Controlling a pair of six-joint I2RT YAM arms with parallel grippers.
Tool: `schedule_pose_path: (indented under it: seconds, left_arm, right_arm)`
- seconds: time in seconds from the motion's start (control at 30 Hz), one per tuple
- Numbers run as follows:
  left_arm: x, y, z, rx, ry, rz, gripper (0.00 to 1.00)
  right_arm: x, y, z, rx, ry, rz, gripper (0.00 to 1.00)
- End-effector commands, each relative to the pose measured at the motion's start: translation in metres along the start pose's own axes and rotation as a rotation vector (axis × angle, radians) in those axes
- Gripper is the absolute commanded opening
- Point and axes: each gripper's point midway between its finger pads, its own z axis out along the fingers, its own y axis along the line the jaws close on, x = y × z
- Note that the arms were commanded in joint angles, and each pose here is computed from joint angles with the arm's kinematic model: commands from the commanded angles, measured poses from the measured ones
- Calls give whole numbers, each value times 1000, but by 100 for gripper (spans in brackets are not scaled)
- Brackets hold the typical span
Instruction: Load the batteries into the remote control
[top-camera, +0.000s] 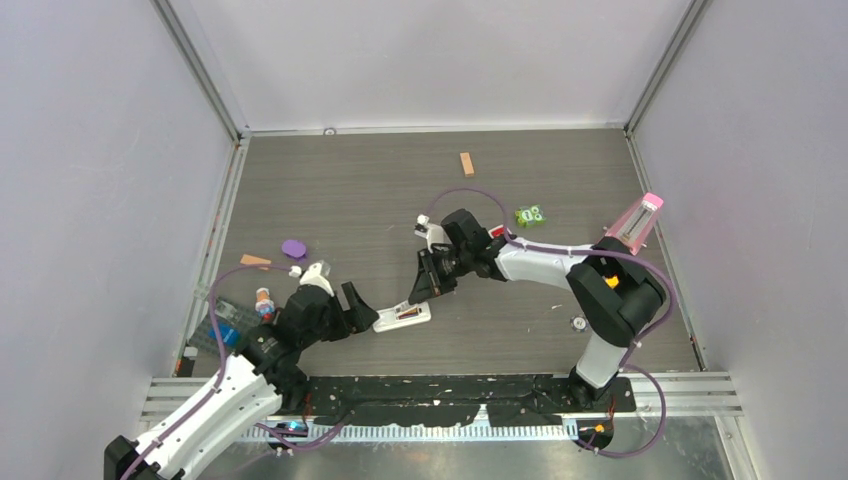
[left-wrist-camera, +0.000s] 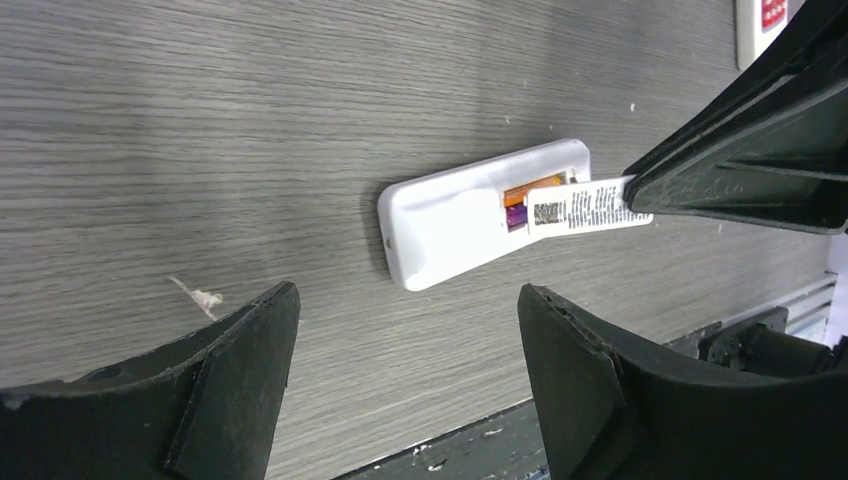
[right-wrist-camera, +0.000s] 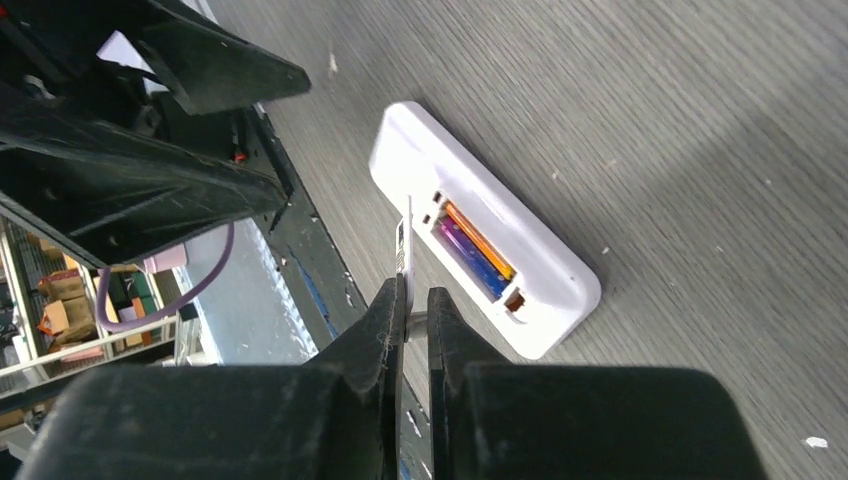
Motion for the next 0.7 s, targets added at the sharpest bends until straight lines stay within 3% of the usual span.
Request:
schedule_pose_path:
  seconds: [0.0,0.67]
  left_arm:
    - [-8,11,6,-45,-59,-6,81]
    - [4,13,24,-31,-21,-33,82]
  right_arm:
    - [3,2,3,-13,47,-17,5]
    - [1,-6,13,0,-10,77,5]
